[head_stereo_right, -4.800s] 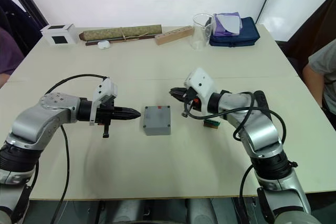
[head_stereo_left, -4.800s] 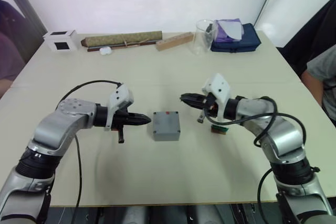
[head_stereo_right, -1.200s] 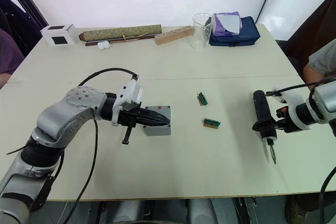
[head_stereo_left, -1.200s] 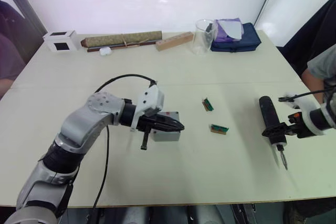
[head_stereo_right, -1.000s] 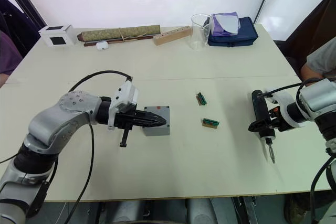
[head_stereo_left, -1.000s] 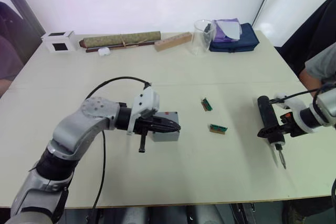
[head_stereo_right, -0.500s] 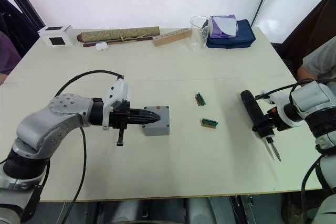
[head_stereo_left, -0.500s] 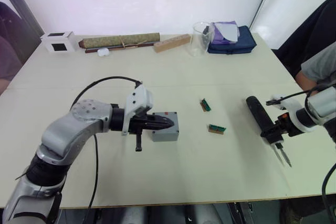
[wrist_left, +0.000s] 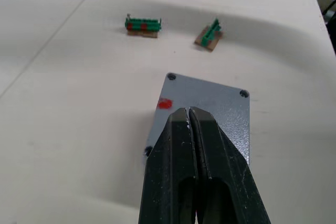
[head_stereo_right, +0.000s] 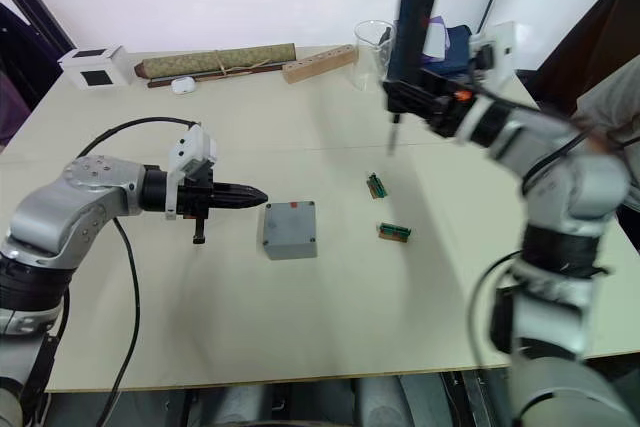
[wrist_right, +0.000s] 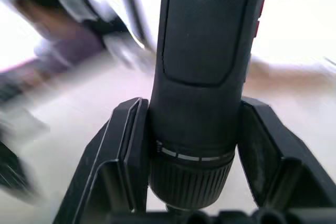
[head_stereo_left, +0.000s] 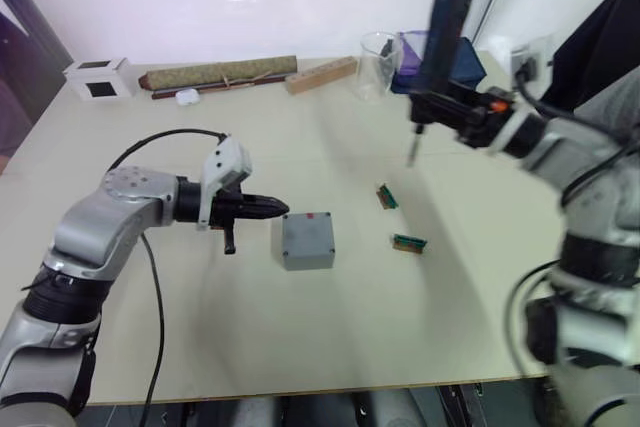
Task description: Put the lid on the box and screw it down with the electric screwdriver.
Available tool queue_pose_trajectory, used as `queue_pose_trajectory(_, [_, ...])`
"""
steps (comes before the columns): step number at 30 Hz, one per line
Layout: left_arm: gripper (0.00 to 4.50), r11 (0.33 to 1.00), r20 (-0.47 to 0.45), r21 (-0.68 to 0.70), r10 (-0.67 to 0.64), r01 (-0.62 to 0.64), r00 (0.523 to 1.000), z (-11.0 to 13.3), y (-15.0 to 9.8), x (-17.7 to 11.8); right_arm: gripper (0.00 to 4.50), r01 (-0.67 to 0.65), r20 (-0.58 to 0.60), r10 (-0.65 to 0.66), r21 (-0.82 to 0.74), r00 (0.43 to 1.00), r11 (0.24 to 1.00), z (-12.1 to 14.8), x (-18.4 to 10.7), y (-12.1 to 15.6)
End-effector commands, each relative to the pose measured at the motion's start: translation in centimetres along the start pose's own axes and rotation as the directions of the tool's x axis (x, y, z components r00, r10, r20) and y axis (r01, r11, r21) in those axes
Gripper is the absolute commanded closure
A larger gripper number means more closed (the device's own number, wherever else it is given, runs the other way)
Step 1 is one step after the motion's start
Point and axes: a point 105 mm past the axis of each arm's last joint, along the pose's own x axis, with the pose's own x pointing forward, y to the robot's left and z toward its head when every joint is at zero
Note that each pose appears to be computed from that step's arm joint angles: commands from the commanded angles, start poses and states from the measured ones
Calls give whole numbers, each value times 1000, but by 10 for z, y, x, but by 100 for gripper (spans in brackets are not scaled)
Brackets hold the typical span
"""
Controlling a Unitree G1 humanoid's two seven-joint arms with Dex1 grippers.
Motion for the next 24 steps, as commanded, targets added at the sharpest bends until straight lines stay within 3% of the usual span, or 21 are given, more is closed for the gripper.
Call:
queue_pose_trajectory(1, [450, 1000, 25, 19, -24, 24, 999, 6, -1, 10, 243, -1, 149, 18, -112, 989, 994, 12, -4, 32])
queue_pose_trajectory(11, [450, 999, 16, 27, -47, 46, 999, -4, -6, 27, 243, -7, 113, 31, -209, 993, 978, -33, 2, 65])
queue_pose_trajectory(18, [450, 1000, -53, 2, -19, 19, 998, -40, -1, 51, 243, -9, 59, 25, -255, 998, 967, -61, 5, 70])
queue_pose_trajectory(24, [450, 999, -54, 9, -33, 34, 998, -42, -5, 55, 243, 1, 48, 12, -269, 999, 963, -73, 6, 69])
